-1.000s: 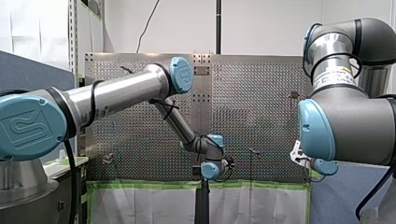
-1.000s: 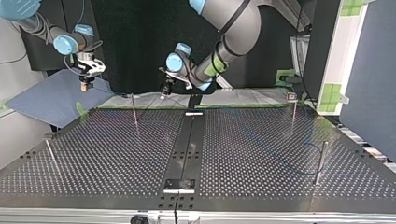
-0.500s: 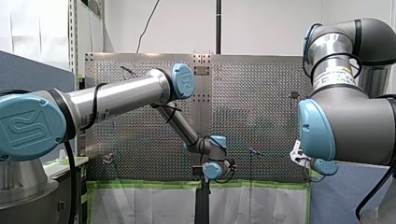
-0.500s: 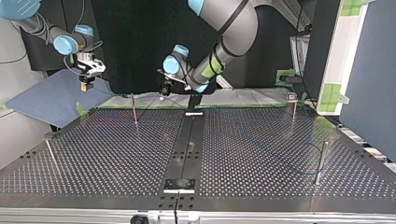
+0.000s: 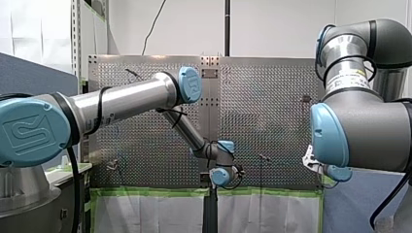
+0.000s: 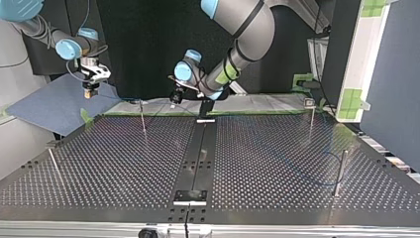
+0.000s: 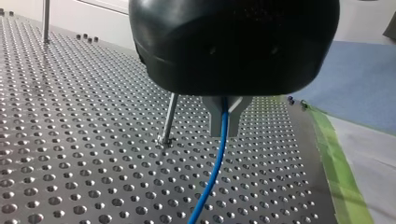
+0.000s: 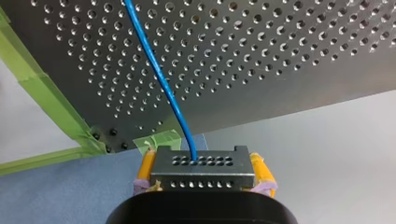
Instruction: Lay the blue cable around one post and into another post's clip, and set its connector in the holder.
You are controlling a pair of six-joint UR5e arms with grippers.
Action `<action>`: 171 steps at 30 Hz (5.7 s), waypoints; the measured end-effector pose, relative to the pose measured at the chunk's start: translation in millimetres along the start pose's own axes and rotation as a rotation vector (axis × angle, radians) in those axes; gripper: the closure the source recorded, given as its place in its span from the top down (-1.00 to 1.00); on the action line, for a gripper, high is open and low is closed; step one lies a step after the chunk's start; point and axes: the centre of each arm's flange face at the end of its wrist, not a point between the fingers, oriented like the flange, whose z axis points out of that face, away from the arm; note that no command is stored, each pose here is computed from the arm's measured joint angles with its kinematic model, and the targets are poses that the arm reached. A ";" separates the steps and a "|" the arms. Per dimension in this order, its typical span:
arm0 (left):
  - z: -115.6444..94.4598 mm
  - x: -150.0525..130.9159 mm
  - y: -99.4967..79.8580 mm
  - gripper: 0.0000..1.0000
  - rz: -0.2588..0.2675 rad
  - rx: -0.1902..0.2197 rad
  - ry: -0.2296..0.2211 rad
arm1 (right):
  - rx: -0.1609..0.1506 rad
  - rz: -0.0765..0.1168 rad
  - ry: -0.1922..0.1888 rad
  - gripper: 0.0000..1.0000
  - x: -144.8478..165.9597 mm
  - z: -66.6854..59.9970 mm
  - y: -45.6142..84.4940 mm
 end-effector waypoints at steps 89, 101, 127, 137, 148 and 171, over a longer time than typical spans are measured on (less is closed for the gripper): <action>25.2 -25.2 -4.4 -1.00 -0.047 0.043 -0.019 | 0.067 -0.035 0.106 -1.00 38.4 72.3 -31.8; 24.5 -22.2 2.4 -1.00 -0.048 0.037 -0.010 | 0.066 -0.037 0.081 -1.00 28.0 78.8 -36.2; 28.7 -24.9 20.2 -1.00 -0.067 0.023 -0.012 | 0.076 -0.038 0.067 -1.00 23.3 81.4 -44.8; 26.2 -22.2 21.9 0.36 -0.064 0.021 -0.005 | 0.078 -0.039 0.059 -1.00 21.2 80.5 -47.7; 22.0 -19.9 17.6 0.97 -0.043 0.022 0.017 | 0.082 -0.042 0.052 -1.00 18.4 79.7 -51.8; -29.3 -26.2 -36.7 0.97 0.031 0.199 0.114 | 0.089 -0.037 0.038 -1.00 14.6 78.1 -58.5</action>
